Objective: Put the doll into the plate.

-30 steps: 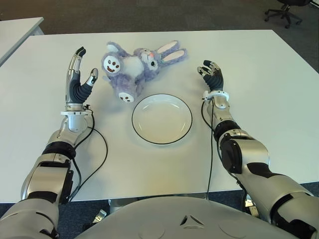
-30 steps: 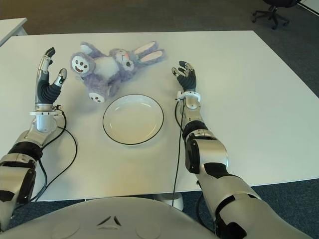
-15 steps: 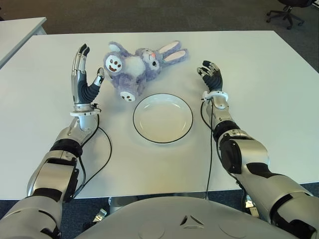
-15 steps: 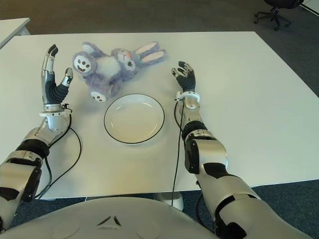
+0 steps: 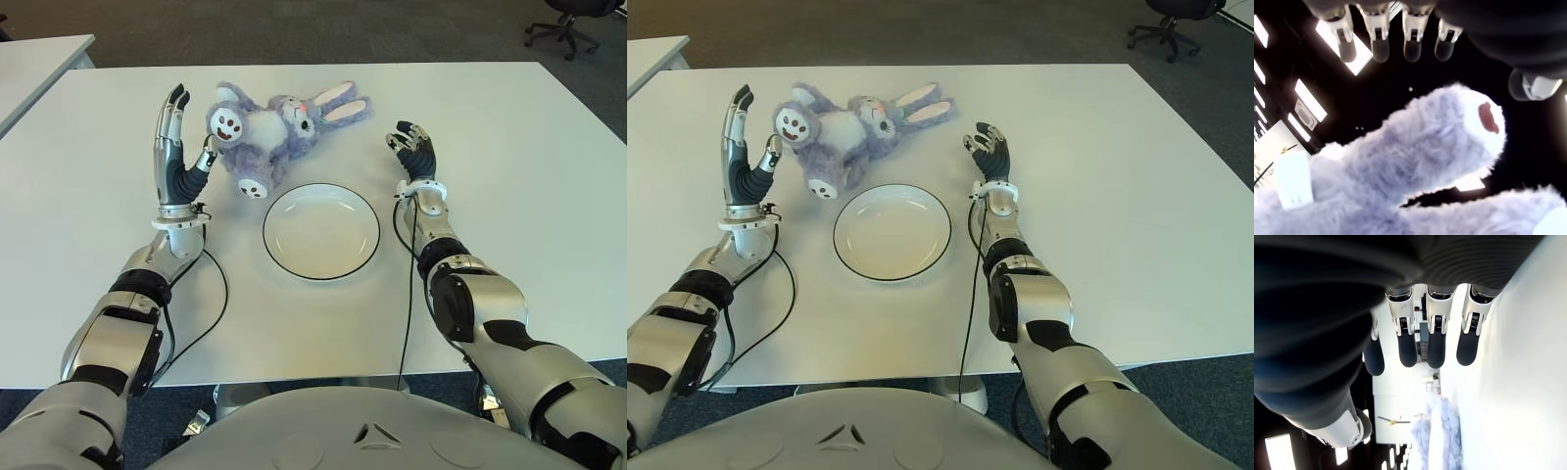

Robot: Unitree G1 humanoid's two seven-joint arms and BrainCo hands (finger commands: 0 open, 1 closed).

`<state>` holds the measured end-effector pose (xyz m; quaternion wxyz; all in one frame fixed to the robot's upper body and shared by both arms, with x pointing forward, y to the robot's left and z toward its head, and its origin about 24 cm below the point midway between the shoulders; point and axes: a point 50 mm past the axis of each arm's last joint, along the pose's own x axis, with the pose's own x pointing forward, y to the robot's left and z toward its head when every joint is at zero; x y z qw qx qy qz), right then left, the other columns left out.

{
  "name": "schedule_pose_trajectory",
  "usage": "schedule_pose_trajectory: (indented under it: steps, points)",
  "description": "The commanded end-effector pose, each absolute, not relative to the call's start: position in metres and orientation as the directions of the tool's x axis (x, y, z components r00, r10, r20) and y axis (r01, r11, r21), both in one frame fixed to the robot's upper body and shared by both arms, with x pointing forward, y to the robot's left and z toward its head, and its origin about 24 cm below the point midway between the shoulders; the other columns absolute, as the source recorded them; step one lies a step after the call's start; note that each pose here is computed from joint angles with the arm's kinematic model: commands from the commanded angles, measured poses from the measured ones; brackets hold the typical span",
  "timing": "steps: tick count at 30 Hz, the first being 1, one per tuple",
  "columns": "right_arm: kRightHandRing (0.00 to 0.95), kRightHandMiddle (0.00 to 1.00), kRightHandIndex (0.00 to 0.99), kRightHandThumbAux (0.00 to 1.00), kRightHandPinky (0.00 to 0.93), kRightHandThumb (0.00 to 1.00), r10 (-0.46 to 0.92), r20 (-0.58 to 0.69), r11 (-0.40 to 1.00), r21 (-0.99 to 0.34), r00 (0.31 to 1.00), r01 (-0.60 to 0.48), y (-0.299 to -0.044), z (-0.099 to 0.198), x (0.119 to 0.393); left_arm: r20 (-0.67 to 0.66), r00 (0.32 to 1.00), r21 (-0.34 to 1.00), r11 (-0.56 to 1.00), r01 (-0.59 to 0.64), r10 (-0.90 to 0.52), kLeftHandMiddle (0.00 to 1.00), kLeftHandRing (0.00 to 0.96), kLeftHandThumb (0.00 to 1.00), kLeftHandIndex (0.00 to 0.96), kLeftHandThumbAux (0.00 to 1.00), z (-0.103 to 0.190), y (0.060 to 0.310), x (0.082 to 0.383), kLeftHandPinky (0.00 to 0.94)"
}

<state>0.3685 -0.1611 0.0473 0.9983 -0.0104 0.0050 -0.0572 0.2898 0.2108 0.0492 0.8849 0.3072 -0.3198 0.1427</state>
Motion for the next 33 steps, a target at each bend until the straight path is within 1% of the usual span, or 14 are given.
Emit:
schedule_pose_trajectory:
  steps: [1,6,8,23,33]
  points:
    - [0.165,0.176,0.214,0.750,0.209,0.440,-0.115,-0.205,0.993,-0.025,0.972,0.113,-0.1578,-0.0001,0.3435,0.315,0.949,0.586,0.788,-0.190,-0.006,0.000,0.000,0.411,0.000,0.164,-0.0428,0.1719,0.2260,0.066]
    - [0.161,0.173,0.214,0.754,0.203,0.441,-0.114,-0.205,0.993,-0.023,0.972,0.112,-0.1570,-0.0002,0.3435,0.292,0.955,0.592,0.792,-0.147,-0.042,0.000,0.000,0.398,0.000,0.161,-0.0438,0.1711,0.2251,0.072]
    - [0.159,0.173,0.217,0.756,0.200,0.447,-0.114,-0.206,0.994,-0.021,0.972,0.112,-0.1566,-0.0003,0.3434,0.281,0.958,0.595,0.794,-0.122,-0.064,0.000,0.000,0.396,0.000,0.164,-0.0440,0.1706,0.2247,0.092]
    - [0.169,0.179,0.216,0.756,0.219,0.441,-0.111,-0.207,0.994,-0.020,0.972,0.109,-0.1545,-0.0006,0.3432,0.254,0.953,0.590,0.807,-0.015,-0.168,0.000,0.000,0.422,0.000,0.190,-0.0410,0.1704,0.2242,0.038]
    - [0.170,0.179,0.216,0.750,0.214,0.430,-0.110,-0.206,0.994,-0.018,0.972,0.108,-0.1540,-0.0006,0.3432,0.235,0.950,0.592,0.806,0.026,-0.203,0.000,0.000,0.427,0.000,0.185,-0.0387,0.1731,0.2258,0.033]
